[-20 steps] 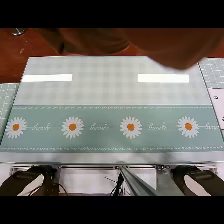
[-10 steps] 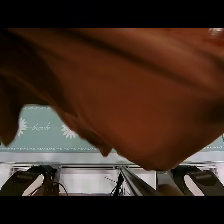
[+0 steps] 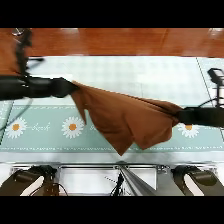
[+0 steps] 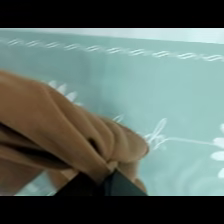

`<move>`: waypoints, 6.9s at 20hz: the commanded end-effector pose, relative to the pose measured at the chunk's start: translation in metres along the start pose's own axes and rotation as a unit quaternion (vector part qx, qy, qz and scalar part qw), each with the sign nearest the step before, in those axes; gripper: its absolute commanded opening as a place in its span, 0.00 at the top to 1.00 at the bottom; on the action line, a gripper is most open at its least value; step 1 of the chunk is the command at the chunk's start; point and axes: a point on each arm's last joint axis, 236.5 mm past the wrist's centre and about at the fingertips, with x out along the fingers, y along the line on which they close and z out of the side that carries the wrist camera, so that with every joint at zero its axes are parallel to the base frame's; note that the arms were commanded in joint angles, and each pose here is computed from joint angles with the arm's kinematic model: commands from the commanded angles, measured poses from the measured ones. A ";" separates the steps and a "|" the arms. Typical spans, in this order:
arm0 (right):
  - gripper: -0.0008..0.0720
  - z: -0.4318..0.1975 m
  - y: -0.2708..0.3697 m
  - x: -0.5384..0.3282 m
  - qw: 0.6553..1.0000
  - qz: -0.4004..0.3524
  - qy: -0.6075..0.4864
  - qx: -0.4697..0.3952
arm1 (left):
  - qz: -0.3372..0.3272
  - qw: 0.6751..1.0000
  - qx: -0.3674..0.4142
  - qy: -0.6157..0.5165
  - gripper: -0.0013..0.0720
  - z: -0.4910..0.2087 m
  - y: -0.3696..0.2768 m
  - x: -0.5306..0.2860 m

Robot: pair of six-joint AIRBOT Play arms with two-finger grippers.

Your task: Fold the shirts.

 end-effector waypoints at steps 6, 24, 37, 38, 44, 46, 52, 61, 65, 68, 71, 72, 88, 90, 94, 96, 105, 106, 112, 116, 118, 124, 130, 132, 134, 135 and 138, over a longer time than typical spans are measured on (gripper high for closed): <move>0.95 0.074 -0.075 0.095 0.984 0.023 0.036 0.175 | 0.006 0.998 -0.063 0.019 0.79 -0.030 0.020 0.144; 0.14 -0.087 -0.101 0.105 0.930 0.105 0.110 0.335 | -0.116 0.962 -0.198 0.150 0.02 -0.073 0.053 0.143; 0.14 -0.080 -0.104 0.107 0.932 0.103 0.092 0.334 | -0.086 0.957 -0.151 0.231 0.03 -0.056 0.013 0.234; 0.14 -0.080 -0.104 0.107 0.932 0.104 0.093 0.334 | -0.079 0.956 -0.139 0.246 0.18 -0.060 0.015 0.235; 0.14 -0.085 -0.097 0.105 0.928 0.114 0.109 0.338 | -0.069 0.959 -0.102 0.254 0.94 -0.053 0.023 0.232; 0.14 -0.093 -0.088 0.109 0.934 0.109 0.135 0.313 | -0.068 0.960 -0.103 0.253 0.94 -0.052 0.023 0.232; 0.14 -0.057 -0.073 0.148 0.932 0.125 0.111 0.322 | -0.074 0.956 -0.104 0.266 0.94 -0.057 0.020 0.229; 0.96 0.076 -0.012 0.099 0.967 0.208 0.061 0.133 | -0.174 0.968 -0.076 0.162 0.94 0.037 -0.026 0.166; 0.96 0.230 0.019 -0.080 0.967 0.181 -0.179 0.002 | -0.212 0.971 -0.019 -0.108 0.94 0.199 -0.072 0.024; 0.96 0.253 0.070 -0.227 0.927 0.161 -0.324 -0.099 | -0.204 0.942 0.063 -0.261 0.94 0.249 -0.117 -0.110; 0.96 0.210 0.116 -0.330 0.881 0.140 -0.421 -0.165 | -0.182 0.908 0.128 -0.355 0.94 0.242 -0.156 -0.222; 0.96 0.191 0.125 -0.351 0.870 0.129 -0.441 -0.179 | -0.167 0.896 0.148 -0.383 0.94 0.233 -0.167 -0.255; 0.96 0.011 0.054 -0.275 0.975 -0.018 -0.216 -0.051 | 0.107 0.924 0.132 -0.343 0.94 0.122 -0.087 -0.289; 0.96 -0.003 0.039 -0.216 0.990 0.002 -0.137 -0.023 | 0.065 0.958 0.074 -0.269 0.94 0.109 -0.052 -0.220; 0.96 -0.007 -0.015 -0.089 0.997 0.001 -0.056 0.049 | 0.029 0.993 0.008 -0.114 0.94 0.064 0.009 -0.078; 0.96 0.015 -0.045 -0.037 0.994 -0.014 -0.068 0.083 | 0.022 0.997 0.003 -0.076 0.94 0.058 0.023 -0.020; 0.85 0.143 -0.093 0.122 0.977 0.068 0.005 0.204 | 0.010 0.995 -0.075 -0.060 0.76 0.112 0.070 0.119; 0.48 0.151 -0.087 0.131 0.971 0.091 0.011 0.220 | 0.009 0.995 -0.084 -0.053 0.33 0.110 0.071 0.123; 0.14 0.083 -0.128 0.105 0.976 0.059 0.152 0.142 | 0.146 0.962 -0.109 0.203 0.02 -0.007 0.197 0.040; 0.14 -0.017 -0.116 0.104 0.948 0.079 0.227 0.208 | 0.101 0.924 -0.260 0.263 0.02 -0.091 0.209 0.002; 0.14 -0.053 -0.084 0.114 0.941 0.120 0.229 0.218 | 0.107 0.914 -0.287 0.267 0.02 -0.129 0.213 0.001; 0.14 -0.078 -0.065 0.142 0.942 0.116 0.212 0.233 | 0.027 0.910 -0.341 0.235 0.02 -0.166 0.182 0.031; 0.39 -0.045 -0.061 0.151 0.941 0.133 0.148 0.274 | -0.009 0.913 -0.349 0.213 0.02 -0.163 0.170 0.040; 0.39 -0.033 -0.059 0.153 0.938 0.142 0.127 0.289 | -0.008 0.913 -0.349 0.211 0.02 -0.163 0.171 0.041; 0.39 -0.024 -0.056 0.153 0.936 0.153 0.110 0.297 | -0.007 0.913 -0.349 0.211 0.02 -0.163 0.171 0.041; 0.39 -0.021 -0.055 0.153 0.936 0.157 0.106 0.297 | -0.008 0.913 -0.349 0.211 0.02 -0.163 0.171 0.041; 0.39 -0.027 -0.052 0.151 0.936 0.159 0.118 0.291 | -0.010 0.912 -0.349 0.214 0.02 -0.164 0.169 0.040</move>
